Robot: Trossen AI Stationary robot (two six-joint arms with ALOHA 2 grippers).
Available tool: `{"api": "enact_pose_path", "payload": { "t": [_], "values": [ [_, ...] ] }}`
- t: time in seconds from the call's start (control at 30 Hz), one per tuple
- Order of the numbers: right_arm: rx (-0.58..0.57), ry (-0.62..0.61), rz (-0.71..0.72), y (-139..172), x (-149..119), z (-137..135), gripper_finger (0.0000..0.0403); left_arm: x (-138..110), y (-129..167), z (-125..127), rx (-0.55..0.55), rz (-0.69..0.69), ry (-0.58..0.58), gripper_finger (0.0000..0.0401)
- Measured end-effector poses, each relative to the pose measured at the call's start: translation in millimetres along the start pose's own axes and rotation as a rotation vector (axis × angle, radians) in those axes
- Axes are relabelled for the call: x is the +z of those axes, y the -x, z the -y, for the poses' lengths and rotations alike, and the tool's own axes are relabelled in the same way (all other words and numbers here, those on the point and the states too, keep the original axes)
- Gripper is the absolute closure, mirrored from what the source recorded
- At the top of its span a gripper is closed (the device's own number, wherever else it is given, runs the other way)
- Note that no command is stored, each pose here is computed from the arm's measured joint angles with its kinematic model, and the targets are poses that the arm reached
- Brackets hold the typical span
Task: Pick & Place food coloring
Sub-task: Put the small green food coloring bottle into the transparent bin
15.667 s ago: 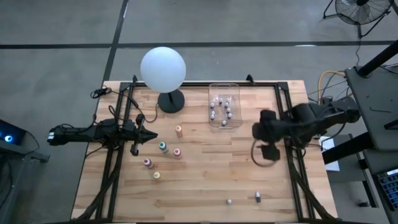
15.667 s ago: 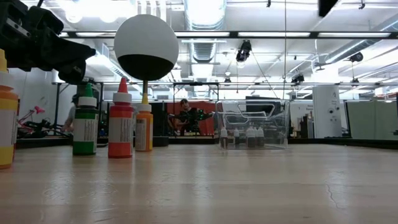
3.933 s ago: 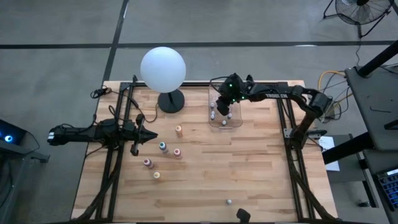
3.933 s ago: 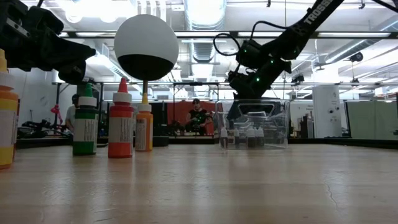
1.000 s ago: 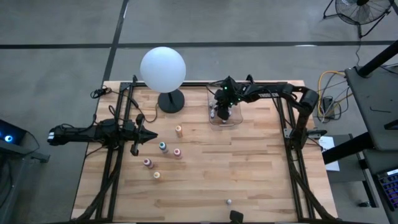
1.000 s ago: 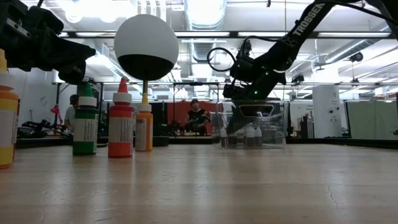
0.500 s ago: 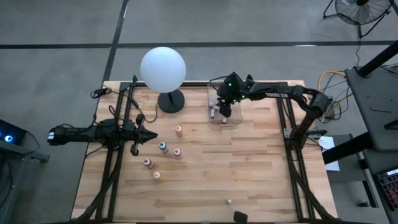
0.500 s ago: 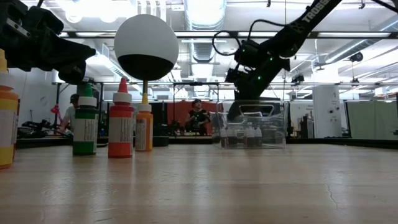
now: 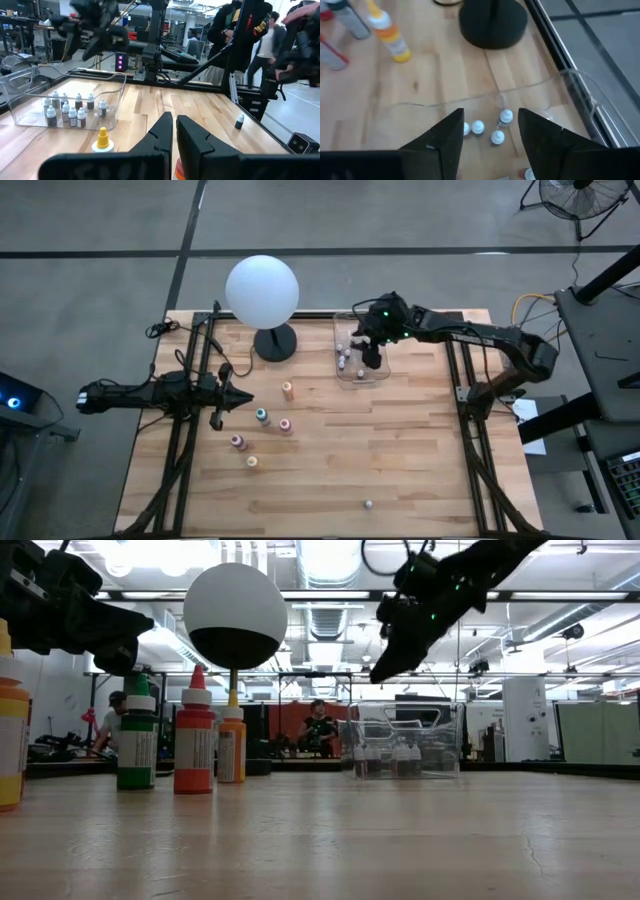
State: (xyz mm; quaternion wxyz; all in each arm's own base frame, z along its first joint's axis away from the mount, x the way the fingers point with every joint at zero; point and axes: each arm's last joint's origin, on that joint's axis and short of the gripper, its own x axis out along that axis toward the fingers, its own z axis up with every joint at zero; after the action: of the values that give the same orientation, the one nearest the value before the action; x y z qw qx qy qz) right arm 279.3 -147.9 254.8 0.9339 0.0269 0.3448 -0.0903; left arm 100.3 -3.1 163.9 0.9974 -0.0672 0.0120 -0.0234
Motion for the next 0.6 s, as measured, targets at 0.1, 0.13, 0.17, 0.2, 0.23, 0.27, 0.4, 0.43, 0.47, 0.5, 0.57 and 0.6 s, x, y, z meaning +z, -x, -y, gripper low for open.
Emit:
{"api": "enact_pose_path", "payload": {
  "t": [0.1,0.13,0.17,0.2,0.23,0.27,0.4,0.43,0.47,0.5,0.57,0.6],
  "values": [
    [0.020,0.025,0.020,15,5,-13,0.0206,0,0,0,0.000,0.000,0.000,0.0401],
    [0.028,0.035,0.028,20,7,-17,0.0201,0,0,0,0.000,0.000,0.000,0.0401],
    [0.037,0.043,0.036,26,9,-22,0.0195,0,0,0,0.000,0.000,0.000,0.0401],
    [0.046,0.054,0.045,32,10,-26,0.0190,0,0,0,0.000,0.000,0.000,0.0401],
    [0.056,0.065,0.054,38,12,-32,0.0185,0,0,0,0.000,0.000,0.000,0.0401],
    [0.066,0.080,0.066,44,13,-37,0.0179,0,0,0,0.000,0.000,0.000,0.0401],
    [0.125,0.146,0.096,67,17,-63,0.0155,0,0,0,0.000,0.000,0.000,0.0401],
    [0.144,0.161,0.091,73,17,-69,0.0150,0,0,0,0.000,0.000,0.000,0.0401],
    [0.165,0.175,0.084,78,17,-76,0.0146,0,0,0,0.000,0.000,0.000,0.0401],
    [0.186,0.190,0.077,83,18,-83,0.0141,0,0,0,0.001,0.000,0.000,0.0401],
    [0.234,0.222,0.050,91,18,-97,0.0134,0,0,0,0.000,0.000,0.000,0.0401],
    [0.262,0.239,0.028,94,17,-105,0.0131,0,0,0,0.000,0.000,0.000,0.0401]
  ]
}}
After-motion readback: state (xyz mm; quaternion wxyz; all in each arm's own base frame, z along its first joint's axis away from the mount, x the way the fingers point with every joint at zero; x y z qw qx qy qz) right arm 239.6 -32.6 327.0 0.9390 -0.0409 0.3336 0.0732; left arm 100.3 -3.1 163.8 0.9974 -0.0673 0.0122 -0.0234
